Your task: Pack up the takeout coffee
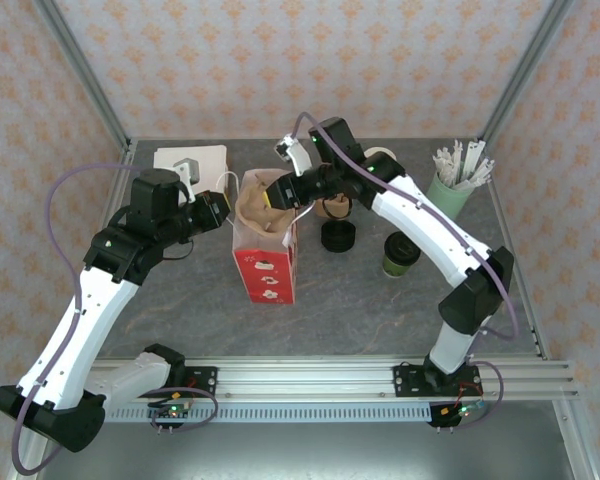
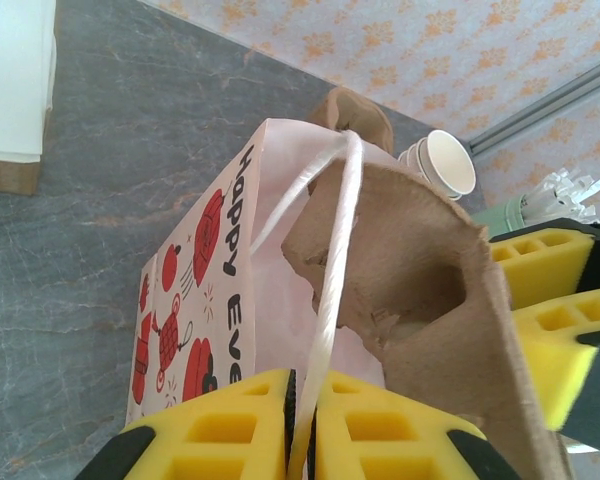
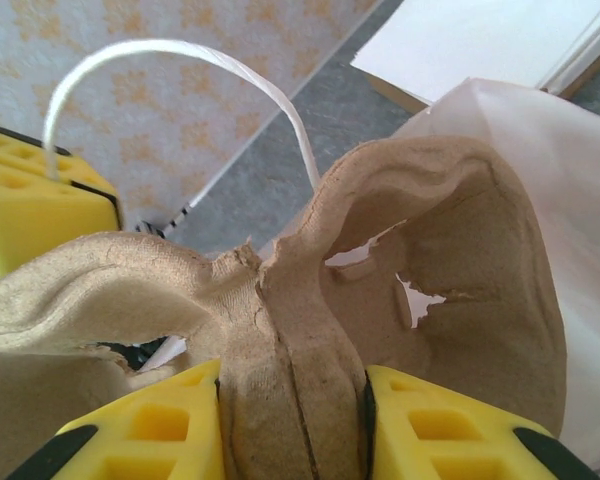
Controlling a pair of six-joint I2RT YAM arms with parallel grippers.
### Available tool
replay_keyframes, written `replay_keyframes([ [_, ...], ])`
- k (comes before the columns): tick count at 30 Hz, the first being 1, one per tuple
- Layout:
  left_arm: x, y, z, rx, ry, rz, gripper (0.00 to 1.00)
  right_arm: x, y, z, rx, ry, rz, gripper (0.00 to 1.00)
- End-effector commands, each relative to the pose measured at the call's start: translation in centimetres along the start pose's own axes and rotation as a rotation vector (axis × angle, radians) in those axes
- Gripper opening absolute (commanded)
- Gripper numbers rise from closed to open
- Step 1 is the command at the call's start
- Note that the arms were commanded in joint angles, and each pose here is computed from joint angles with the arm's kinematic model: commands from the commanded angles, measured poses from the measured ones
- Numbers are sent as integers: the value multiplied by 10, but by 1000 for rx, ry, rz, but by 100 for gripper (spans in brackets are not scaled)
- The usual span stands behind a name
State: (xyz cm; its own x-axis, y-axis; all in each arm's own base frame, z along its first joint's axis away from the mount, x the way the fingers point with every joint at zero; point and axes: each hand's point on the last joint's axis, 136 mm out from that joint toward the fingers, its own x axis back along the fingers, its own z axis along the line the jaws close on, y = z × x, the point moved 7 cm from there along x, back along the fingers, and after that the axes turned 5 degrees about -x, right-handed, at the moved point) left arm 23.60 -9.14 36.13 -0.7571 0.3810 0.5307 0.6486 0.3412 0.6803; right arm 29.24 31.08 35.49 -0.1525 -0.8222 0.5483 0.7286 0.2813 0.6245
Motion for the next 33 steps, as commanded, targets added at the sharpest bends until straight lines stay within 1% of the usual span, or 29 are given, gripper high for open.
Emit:
replay_keyframes([
  [1, 6, 2, 2, -4, 15, -25, 14, 6, 1, 1, 79, -55, 23, 32],
  [7, 7, 4, -2, -7, -10, -26, 14, 2, 0, -6, 123, -131, 80, 32],
  [14, 9, 7, -7, -9, -39, -28, 14, -12, -10, -5, 225, -221, 163, 32],
  [18, 10, 8, -9, -11, -52, -25, 14, -13, -9, -11, 219, -272, 154, 32],
  [26, 12, 8, -13, -18, -82, -20, 14, -14, -6, -15, 176, -322, 142, 32],
  [33, 14, 6, -15, -31, -104, -3, 14, -10, 6, -6, 119, -284, 67, 32],
])
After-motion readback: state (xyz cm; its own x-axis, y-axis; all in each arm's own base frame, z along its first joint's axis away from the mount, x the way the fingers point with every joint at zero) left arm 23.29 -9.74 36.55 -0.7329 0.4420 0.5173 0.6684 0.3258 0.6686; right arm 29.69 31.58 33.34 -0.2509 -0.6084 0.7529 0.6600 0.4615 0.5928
